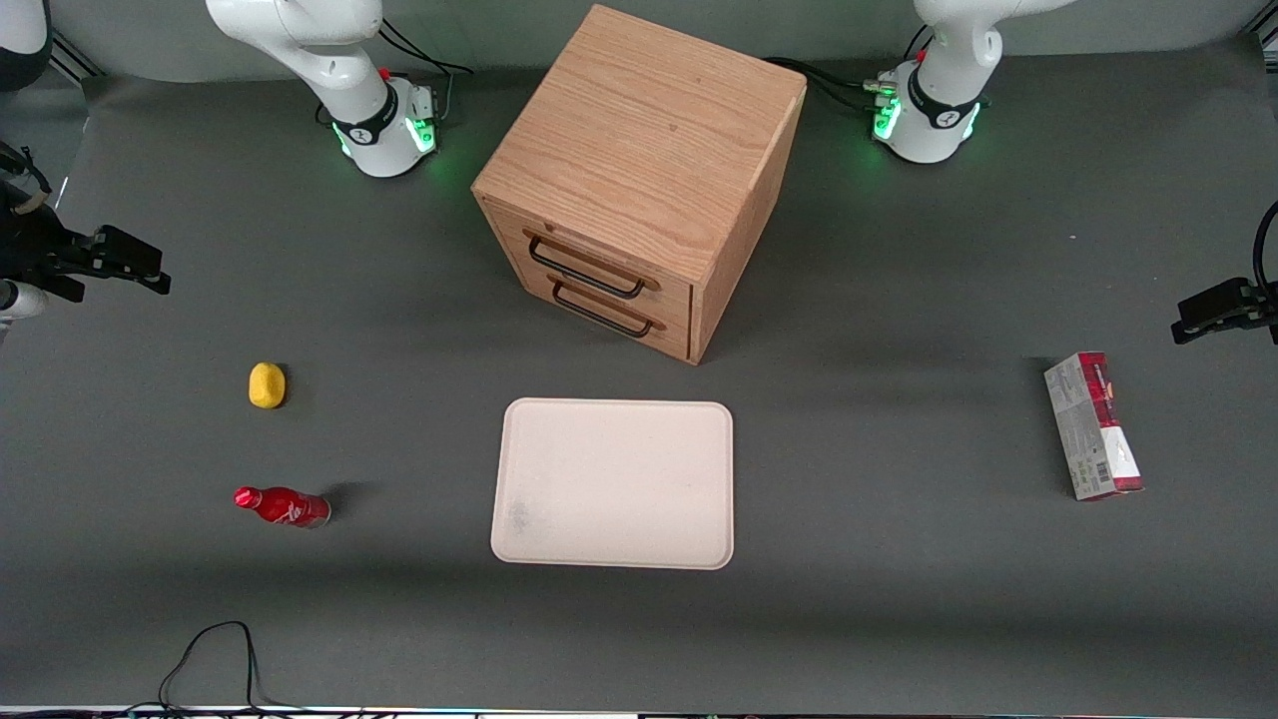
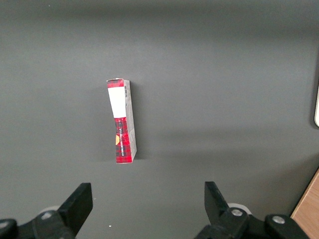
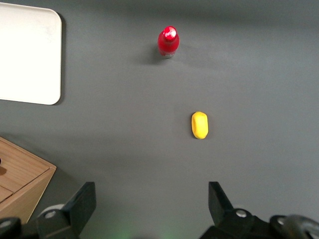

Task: Place coke bottle on tray
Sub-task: 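Move the open right gripper above the red Coca-Cola bottle, then lower the right gripper around the bottle's neck and close it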

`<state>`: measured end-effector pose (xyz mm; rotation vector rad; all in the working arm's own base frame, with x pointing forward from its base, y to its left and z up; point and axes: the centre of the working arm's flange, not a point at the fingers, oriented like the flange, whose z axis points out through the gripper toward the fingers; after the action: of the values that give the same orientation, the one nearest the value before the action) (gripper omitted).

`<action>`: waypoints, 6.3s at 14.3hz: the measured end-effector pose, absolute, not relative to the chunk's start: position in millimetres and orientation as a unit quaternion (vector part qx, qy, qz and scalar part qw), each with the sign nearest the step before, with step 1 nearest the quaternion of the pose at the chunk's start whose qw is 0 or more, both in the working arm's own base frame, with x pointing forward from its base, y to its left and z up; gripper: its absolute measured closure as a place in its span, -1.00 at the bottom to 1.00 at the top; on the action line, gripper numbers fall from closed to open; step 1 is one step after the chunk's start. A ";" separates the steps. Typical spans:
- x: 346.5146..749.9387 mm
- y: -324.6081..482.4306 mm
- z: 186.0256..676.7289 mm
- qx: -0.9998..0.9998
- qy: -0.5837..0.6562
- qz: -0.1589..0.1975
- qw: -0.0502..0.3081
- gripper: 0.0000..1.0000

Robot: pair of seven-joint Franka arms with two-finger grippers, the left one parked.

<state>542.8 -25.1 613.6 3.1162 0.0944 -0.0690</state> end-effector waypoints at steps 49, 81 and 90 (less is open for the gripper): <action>700.8 -37.4 518.2 0.995 0.094 -0.018 0.005 -1.00; 736.5 -33.2 345.9 0.996 0.089 -0.012 0.003 -1.00; 725.7 -36.9 313.5 0.996 0.086 -0.017 0.003 -1.00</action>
<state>725.7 -36.9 313.5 3.1229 0.2702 -0.0547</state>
